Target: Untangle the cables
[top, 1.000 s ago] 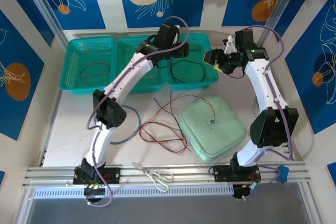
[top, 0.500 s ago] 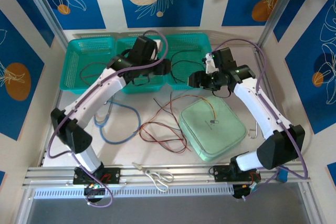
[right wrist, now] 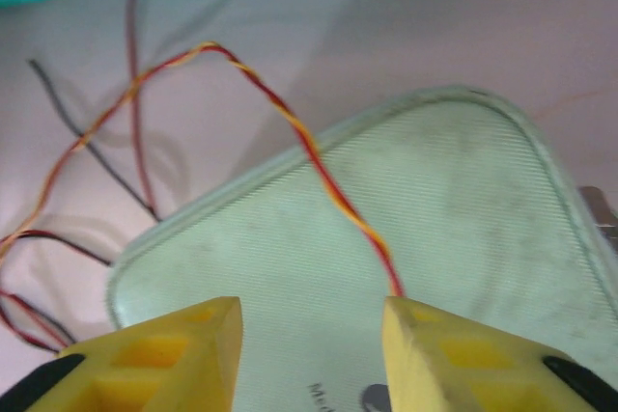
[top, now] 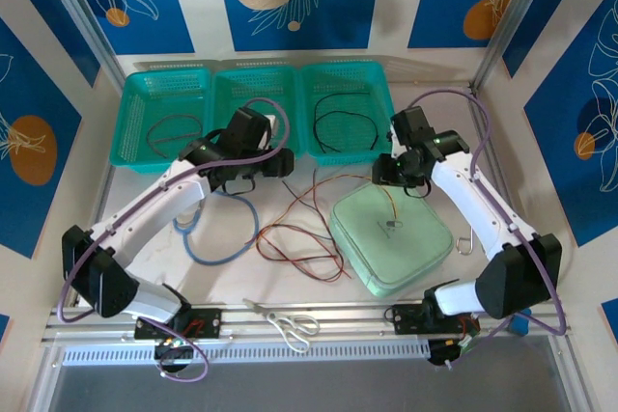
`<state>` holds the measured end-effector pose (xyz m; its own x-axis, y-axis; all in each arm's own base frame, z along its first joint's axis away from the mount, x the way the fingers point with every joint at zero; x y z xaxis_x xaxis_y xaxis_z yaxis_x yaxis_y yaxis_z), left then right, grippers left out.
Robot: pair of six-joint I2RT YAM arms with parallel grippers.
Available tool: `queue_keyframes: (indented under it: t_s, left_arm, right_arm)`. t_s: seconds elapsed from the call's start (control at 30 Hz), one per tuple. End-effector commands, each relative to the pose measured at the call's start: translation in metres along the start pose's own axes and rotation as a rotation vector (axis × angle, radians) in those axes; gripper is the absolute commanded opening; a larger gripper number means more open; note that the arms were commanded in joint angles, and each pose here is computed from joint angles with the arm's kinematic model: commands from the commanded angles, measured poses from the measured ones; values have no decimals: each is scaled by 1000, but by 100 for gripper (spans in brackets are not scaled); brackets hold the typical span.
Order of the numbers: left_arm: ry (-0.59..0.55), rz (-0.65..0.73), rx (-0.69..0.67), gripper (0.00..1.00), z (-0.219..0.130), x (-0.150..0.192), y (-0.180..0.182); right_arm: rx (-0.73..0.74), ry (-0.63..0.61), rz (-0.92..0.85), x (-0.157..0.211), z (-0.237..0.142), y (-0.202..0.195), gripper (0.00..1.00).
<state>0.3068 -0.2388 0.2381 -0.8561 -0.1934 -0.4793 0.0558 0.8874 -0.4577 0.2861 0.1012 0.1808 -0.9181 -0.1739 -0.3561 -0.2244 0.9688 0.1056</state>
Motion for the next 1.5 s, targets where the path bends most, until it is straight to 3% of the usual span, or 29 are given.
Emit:
queue_keyframes:
  t_s: [0.0, 0.67, 0.83, 0.9, 1.03, 1.1, 1.2, 1.37, 1.47]
  left_arm:
    - [-23, -26, 35, 58, -8, -3, -1]
    - [-25, -46, 23, 58, -12, -1, 7]
    - [-24, -50, 23, 58, -12, 0, 8]
    - [-27, -51, 21, 58, -13, 0, 9]
    - [-34, -52, 26, 58, -16, -1, 8]
    - [-35, -54, 28, 58, -17, -1, 8]
    - [-35, -54, 26, 58, -18, -1, 9]
    - [-44, -51, 27, 58, -23, -2, 9]
    - [-59, -36, 32, 58, -27, -5, 8]
  right_arm:
    - [44, 56, -9, 13, 10, -14, 38]
    - [13, 199, -63, 25, 50, -11, 28]
    - [3, 185, -74, 22, 48, -9, 12]
    - [5, 184, -75, 20, 48, -10, 12]
    - [14, 215, -83, 24, 55, -14, 27]
    - [13, 216, -84, 24, 57, -14, 27]
    - [-2, 219, -85, 23, 59, -11, 23]
    - [-1, 202, -101, 17, 48, -6, 0]
    - [-22, 144, -103, 7, 22, 3, 0]
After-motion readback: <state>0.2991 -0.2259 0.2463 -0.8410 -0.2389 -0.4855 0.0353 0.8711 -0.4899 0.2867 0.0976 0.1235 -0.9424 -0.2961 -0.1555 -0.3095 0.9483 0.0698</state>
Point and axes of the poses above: each hand's point on the last joint's axis, 136 mm out from that joint toward the fingers, its own z axis out along the fingers, its own y axis along the line the jaws close on, x = y × z, the point moved 1 cm from there along -z, back along the fingers, and after that the axes turned 14 degrees about -z, right-handed, at the moved point
